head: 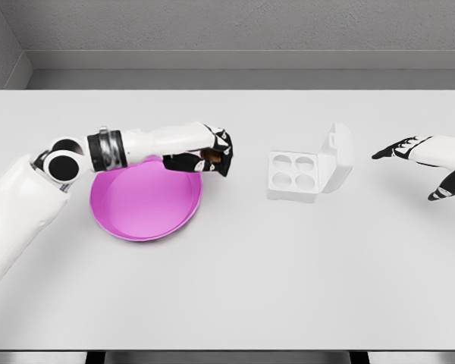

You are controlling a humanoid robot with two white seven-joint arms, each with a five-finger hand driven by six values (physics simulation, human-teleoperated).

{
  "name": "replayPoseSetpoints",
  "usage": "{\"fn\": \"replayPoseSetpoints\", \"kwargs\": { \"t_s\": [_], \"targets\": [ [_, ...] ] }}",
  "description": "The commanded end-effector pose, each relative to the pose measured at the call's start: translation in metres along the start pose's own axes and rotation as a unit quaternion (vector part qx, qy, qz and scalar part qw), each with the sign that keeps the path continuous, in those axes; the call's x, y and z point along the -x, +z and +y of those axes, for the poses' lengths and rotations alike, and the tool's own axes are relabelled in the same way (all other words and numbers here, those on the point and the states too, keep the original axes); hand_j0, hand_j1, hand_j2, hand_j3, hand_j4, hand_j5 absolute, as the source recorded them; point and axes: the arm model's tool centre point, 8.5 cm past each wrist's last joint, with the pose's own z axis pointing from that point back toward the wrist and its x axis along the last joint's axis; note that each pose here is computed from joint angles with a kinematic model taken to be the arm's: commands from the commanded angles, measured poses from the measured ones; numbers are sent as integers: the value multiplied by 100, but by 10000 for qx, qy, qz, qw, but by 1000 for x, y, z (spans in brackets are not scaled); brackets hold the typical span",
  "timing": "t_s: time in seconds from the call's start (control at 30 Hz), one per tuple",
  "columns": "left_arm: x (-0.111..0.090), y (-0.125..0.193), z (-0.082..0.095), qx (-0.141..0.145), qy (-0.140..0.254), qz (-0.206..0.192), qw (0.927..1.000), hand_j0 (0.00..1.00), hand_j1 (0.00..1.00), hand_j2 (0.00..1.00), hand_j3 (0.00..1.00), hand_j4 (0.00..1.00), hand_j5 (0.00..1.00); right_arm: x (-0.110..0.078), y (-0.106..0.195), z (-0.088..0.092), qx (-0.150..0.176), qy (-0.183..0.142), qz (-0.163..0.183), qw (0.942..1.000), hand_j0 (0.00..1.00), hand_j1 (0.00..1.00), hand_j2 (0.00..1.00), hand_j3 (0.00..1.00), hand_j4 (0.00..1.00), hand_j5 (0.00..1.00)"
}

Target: Pack egg into the box and close the box lid

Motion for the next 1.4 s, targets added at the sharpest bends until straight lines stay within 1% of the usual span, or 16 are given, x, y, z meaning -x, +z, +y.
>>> {"fn": "replayPoseSetpoints", "kwargs": {
  "t_s": [0.0, 0.1, 0.13, 0.2, 0.27, 0.33, 0.4, 0.43, 0.47, 0.5, 0.57, 0.63, 0.87, 1.0, 1.03, 1.37],
  "targets": [
    [-5, -19, -4, -22, 33, -122, 9999, 30, 30, 30, 30, 30, 30, 0, 1, -1, 20, -18, 1, 10000, 100, 100, 100, 100, 100, 100],
    [-6, -32, -7, -16, 104, -173, 9998, 30, 30, 30, 30, 30, 30, 0, 0, -1, 14, -14, -7, 10000, 100, 100, 100, 100, 100, 100],
    [-7, -38, -8, 11, 52, -175, 9998, 30, 30, 30, 30, 30, 30, -1, 0, -1, 23, -3, -16, 10000, 100, 100, 100, 100, 100, 100],
    [-11, -45, -4, -19, 25, -248, 9997, 30, 30, 30, 30, 30, 30, -1, 1, -2, 29, 2, -16, 10000, 100, 100, 100, 100, 100, 100],
    [-10, -55, -8, 6, 81, -253, 9996, 30, 30, 30, 30, 30, 30, -1, 0, -1, 23, -3, -16, 10000, 100, 100, 100, 100, 100, 100],
    [-13, -62, -4, -26, 64, -300, 9995, 30, 30, 30, 30, 30, 30, -1, 0, -1, 23, -3, -16, 10000, 100, 100, 100, 100, 100, 100],
    [-9, -70, -4, -29, 155, -273, 9995, 30, 30, 30, 30, 30, 30, -1, 0, -1, 16, -4, -19, 10000, 100, 100, 100, 100, 100, 100],
    [-6, -74, -5, 19, 137, -191, 9997, 30, 30, 30, 30, 30, 30, -1, 1, -1, 13, -2, -12, 10000, 100, 100, 100, 100, 100, 100],
    [-9, -81, -3, 7, 124, -248, 9996, 30, 30, 30, 30, 30, 30, -1, 0, -1, 23, -7, -10, 10000, 100, 100, 100, 100, 100, 100],
    [-6, -83, -3, 11, 171, -210, 9996, 30, 30, 30, 30, 30, 30, -1, 0, -1, 23, -3, -16, 10000, 100, 100, 100, 100, 100, 100],
    [-10, -93, -6, 17, 227, -285, 9993, 30, 30, 30, 30, 30, 30, -1, 0, -1, 23, -7, -10, 10000, 100, 100, 100, 100, 100, 100],
    [-9, -99, -5, 48, 246, -264, 9993, 30, 30, 30, 30, 30, 30, -1, 1, -1, 20, -1, -10, 10000, 100, 100, 100, 100, 100, 100],
    [-14, -110, -3, 54, 236, -331, 9992, 30, 30, 30, 30, 30, 30, -1, 1, -2, 19, -2, -5, 10000, 100, 100, 100, 100, 100, 100],
    [-8, -112, -3, 81, 321, -233, 9992, 30, 30, 30, 30, 30, 30, -1, 1, -2, 26, 4, -9, 10000, 100, 100, 100, 100, 100, 100],
    [-5, -112, -1, 88, 318, -193, 9993, 30, 30, 30, 30, 30, 30, -1, 1, -2, 26, 4, -9, 10000, 100, 100, 100, 100, 100, 100],
    [-6, -124, -6, 116, 433, -210, 9988, 33, 33, 33, 33, 33, 33, -1, 1, -2, 26, 4, -9, 10000, 100, 100, 100, 100, 100, 100]
  ]
}}
